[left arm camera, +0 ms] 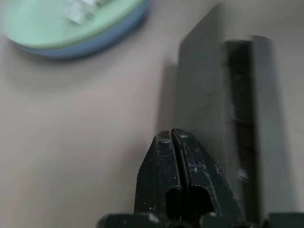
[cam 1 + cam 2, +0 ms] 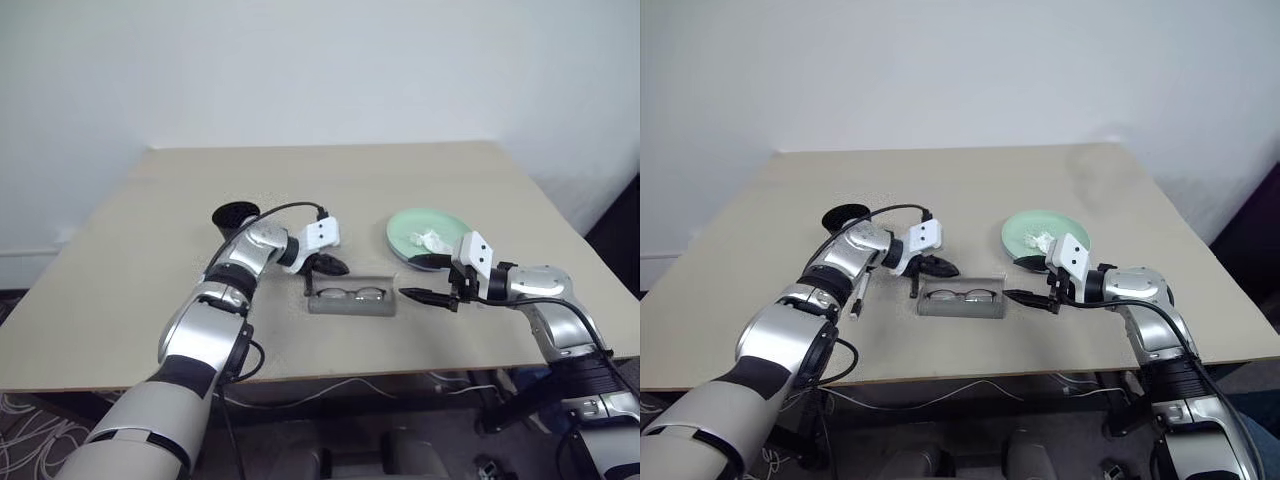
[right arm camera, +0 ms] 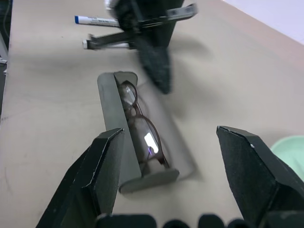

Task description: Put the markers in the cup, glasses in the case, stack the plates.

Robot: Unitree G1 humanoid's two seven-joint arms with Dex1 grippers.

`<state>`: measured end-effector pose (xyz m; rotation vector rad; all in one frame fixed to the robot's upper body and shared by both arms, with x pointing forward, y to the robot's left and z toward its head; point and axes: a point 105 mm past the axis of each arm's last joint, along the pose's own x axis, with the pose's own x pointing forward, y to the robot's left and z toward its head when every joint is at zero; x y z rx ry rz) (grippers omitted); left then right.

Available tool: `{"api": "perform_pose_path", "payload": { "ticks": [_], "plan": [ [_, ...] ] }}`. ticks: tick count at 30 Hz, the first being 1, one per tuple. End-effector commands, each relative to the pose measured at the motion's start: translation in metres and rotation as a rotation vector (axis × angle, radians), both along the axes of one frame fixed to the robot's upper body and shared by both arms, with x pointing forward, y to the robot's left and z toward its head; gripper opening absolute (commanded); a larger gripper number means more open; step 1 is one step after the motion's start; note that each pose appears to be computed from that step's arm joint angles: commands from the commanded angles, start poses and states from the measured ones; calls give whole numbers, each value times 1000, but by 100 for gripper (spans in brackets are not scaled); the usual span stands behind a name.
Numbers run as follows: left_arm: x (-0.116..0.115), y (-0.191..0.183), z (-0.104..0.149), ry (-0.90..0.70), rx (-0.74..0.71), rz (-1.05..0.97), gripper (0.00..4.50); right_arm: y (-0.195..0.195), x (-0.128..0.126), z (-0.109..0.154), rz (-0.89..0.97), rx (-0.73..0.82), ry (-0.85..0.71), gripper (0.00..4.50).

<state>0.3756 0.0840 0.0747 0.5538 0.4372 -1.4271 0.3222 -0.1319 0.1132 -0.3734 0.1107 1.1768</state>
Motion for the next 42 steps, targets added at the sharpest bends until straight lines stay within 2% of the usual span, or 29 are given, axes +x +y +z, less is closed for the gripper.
{"api": "perform_pose_path", "payload": {
  "ticks": [1,5,7,13,17,21,24,27,34,37,41,42],
  "plan": [
    [-8,3,11,4,-33,-74,3,1,2,15,15,17,-44,338],
    [-18,11,0,11,-5,-92,3,2,3,14,18,17,-40,338],
    [-16,15,-1,-19,-17,-36,3,3,4,14,21,18,-37,338],
    [-2,30,20,-184,-168,204,3,4,5,12,28,15,-33,338],
    [-13,51,31,-254,-271,389,3,4,6,12,29,15,-32,338],
    [-30,68,29,-246,-329,609,3,5,7,11,33,16,-30,338],
    [-43,77,23,-228,-321,721,3,4,9,10,36,14,-29,338],
    [-55,95,16,-217,-324,917,3,4,12,10,42,10,-26,338],
    [-56,128,11,-259,-248,1219,3,10,17,6,69,13,-22,338],
    [-53,134,10,-265,-225,1266,86,13,18,4,75,15,-22,338],
    [-49,137,9,-270,-196,1296,220,16,17,2,80,18,-21,338],
    [-47,138,9,-272,-191,1308,220,16,17,2,80,19,-21,338]
  ]
}}
